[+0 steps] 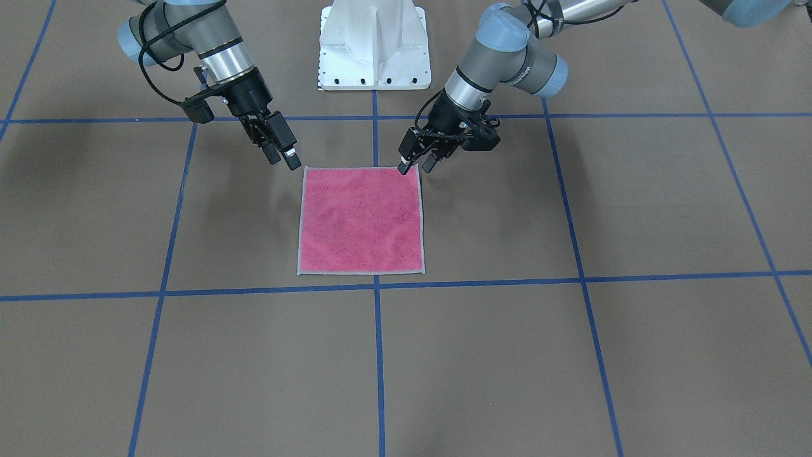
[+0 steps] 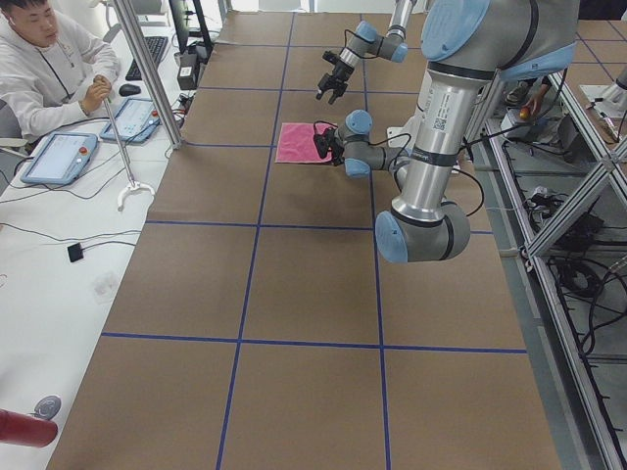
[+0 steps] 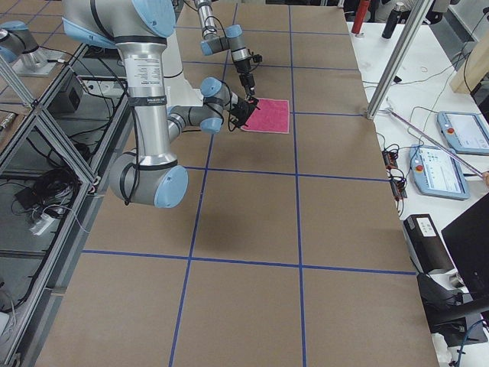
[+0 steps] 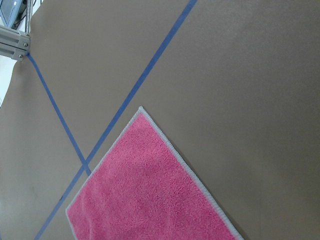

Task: Fold towel twice with both arms
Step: 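Lower both grippers and pinch the two near corners of the towel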

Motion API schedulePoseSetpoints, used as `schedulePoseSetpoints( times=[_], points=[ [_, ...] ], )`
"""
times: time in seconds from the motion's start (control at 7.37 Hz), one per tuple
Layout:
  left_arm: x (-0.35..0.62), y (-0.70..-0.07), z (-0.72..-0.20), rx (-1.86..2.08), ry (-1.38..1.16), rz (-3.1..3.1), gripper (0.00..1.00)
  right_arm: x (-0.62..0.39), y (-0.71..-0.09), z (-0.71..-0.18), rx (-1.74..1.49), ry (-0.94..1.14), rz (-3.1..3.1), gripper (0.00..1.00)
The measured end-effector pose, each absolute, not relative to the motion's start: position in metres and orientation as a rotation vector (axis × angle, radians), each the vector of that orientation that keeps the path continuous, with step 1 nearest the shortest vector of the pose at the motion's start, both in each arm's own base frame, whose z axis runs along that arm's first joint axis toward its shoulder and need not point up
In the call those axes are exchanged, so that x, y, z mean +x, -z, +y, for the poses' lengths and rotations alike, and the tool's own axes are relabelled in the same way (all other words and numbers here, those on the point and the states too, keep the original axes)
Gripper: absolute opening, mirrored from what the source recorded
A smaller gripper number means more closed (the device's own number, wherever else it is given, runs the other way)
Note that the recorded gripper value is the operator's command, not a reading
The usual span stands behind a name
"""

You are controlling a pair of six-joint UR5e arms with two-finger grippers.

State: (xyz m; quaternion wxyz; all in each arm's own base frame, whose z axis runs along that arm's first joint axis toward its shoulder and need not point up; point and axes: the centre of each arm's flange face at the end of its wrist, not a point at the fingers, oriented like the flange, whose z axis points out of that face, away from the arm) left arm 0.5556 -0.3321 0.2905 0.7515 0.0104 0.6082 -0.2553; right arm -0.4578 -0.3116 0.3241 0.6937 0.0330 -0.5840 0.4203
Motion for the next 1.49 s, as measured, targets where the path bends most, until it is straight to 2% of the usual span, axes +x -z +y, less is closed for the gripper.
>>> schedulePoseSetpoints(
  times=[0.27,0.54,0.68,1.22,1.36,1.49],
  points=[
    [0.558,-0.293,-0.332,0.024,0.559,1.314,0.51,-0.458,-0.324,-0.311,0.075,-0.937,-1.303,0.99],
    [0.559,-0.292,-0.331,0.026,0.554,1.312,0.33,-0.458,-0.324,-0.311,0.076,-0.935,-1.303,0.99],
    [0.559,-0.292,-0.33,0.025,0.551,1.312,0.28,-0.459,-0.325,-0.31,0.077,-0.932,-1.302,0.99],
    [0.566,-0.293,-0.318,0.017,0.527,1.309,0.28,-0.461,-0.328,-0.306,0.077,-0.92,-1.292,0.99],
    [0.566,-0.293,-0.317,0.016,0.525,1.309,0.1,-0.461,-0.329,-0.306,0.077,-0.919,-1.291,0.99],
    [0.566,-0.292,-0.317,0.015,0.524,1.309,0.0,-0.461,-0.33,-0.305,0.077,-0.918,-1.289,0.99]
  ],
)
